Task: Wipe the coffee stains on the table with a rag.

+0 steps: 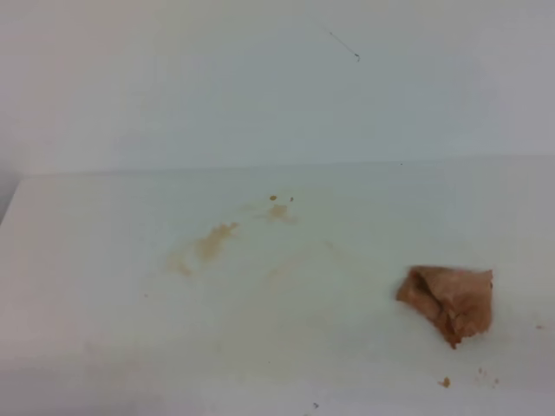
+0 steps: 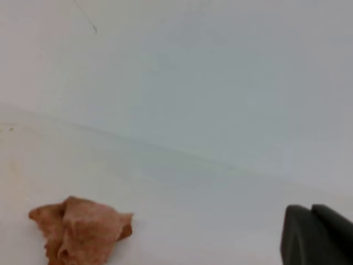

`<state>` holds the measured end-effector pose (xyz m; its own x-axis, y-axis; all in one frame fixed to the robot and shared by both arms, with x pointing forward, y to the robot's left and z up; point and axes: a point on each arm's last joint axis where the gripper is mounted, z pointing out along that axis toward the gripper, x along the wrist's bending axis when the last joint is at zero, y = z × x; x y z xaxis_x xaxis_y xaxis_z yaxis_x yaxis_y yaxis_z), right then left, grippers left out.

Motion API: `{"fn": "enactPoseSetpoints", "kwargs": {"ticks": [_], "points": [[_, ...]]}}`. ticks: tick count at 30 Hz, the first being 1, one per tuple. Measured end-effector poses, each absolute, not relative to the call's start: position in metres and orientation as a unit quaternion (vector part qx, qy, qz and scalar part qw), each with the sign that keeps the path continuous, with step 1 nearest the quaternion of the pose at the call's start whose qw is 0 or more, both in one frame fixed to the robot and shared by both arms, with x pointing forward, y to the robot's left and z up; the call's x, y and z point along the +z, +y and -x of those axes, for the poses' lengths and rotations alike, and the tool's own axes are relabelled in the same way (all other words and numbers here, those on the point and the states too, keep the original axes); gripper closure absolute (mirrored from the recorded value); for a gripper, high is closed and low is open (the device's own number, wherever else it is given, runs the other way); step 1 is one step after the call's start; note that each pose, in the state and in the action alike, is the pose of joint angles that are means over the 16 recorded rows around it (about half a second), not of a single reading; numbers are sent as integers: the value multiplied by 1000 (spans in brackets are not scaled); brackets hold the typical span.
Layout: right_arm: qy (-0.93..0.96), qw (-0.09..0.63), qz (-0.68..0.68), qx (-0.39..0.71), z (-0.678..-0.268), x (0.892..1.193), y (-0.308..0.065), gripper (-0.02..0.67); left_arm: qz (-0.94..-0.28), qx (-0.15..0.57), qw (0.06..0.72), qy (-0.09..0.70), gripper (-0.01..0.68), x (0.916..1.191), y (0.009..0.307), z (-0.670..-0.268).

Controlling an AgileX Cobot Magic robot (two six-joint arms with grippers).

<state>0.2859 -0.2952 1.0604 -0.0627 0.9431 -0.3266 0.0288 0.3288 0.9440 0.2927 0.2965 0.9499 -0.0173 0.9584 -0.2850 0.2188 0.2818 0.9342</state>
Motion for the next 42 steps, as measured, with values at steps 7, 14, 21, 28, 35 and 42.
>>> {"fn": "enactPoseSetpoints", "kwargs": {"ticks": [7, 14, 21, 28, 35, 42], "points": [[615, 535, -418, 401, -288, 1002, -296, 652, -478, 361, 512, 615, 672, 950, 297, -293], [628, 507, -440, 394, -291, 966, -295, 652, -478, 361, 512, 615, 672, 950, 297, -293], [629, 489, -459, 393, -292, 953, -295, 652, -478, 361, 512, 615, 672, 950, 297, -293], [616, 477, -482, 401, -292, 950, -296, 652, -478, 361, 512, 615, 672, 950, 297, -293], [602, 472, -499, 408, -292, 951, -298, 652, -478, 361, 512, 615, 672, 951, 297, -293], [596, 468, -505, 413, -292, 951, -298, 652, -478, 361, 512, 615, 672, 951, 297, -293]]}}
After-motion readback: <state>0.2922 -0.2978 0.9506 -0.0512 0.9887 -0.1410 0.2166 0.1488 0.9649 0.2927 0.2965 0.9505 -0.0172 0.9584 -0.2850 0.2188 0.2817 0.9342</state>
